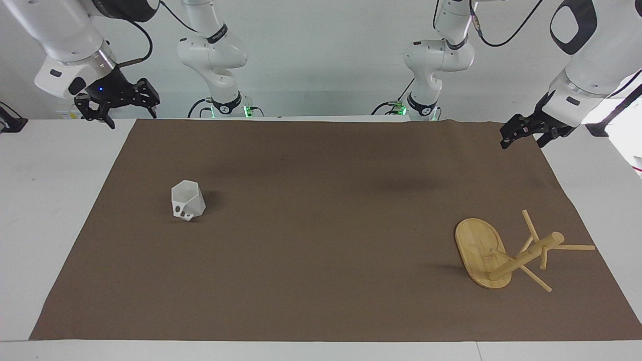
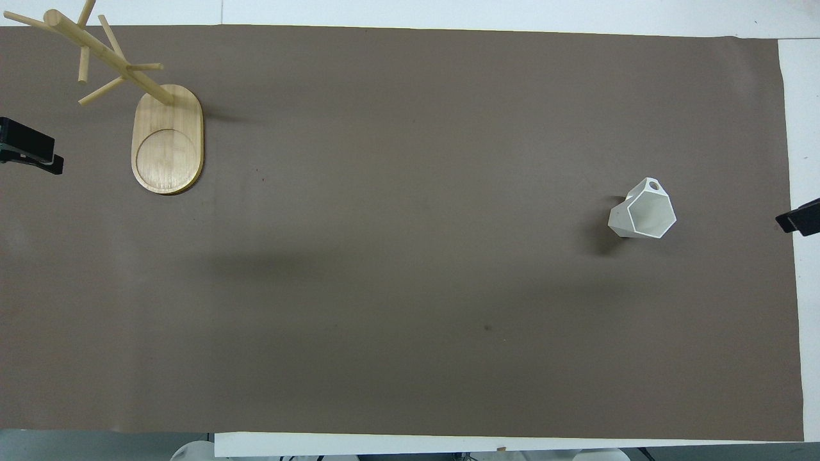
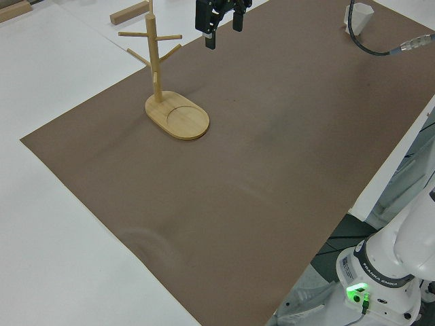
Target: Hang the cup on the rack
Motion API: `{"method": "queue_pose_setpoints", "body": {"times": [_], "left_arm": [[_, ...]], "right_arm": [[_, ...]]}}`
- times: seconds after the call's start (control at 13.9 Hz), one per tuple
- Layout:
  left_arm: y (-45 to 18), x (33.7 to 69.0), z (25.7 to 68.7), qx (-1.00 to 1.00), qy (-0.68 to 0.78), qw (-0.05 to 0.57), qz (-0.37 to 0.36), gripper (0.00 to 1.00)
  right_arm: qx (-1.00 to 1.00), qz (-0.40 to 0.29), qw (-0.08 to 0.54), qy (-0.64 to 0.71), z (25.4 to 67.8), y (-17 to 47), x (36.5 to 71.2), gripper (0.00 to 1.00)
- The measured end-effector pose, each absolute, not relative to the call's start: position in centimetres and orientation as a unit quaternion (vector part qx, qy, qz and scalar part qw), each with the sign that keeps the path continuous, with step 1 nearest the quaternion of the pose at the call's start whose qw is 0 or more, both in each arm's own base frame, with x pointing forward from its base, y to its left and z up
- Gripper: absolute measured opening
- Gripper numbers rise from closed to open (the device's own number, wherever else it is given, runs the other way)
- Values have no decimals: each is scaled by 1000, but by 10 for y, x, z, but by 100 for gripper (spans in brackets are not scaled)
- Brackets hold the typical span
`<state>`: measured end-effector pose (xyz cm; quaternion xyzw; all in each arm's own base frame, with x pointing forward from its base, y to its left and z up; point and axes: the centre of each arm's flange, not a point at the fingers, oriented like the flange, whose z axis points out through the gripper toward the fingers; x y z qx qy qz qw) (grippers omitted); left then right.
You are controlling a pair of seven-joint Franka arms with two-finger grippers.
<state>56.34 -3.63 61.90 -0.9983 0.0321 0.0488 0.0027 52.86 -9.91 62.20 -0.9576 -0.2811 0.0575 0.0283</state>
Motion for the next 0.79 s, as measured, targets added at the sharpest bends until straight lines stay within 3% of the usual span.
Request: {"method": "queue_pose_setpoints", "body": {"times": [0.57,0.79], "left_arm": [[-36,563,619,-998,32,3,49,100],[-36,563,619,-998,32,3,49,100]], "right_arm": [[-819,-84,208,-528,482,-229,565,100],[-757,-178,260,-572,437,-266,557,100]]}}
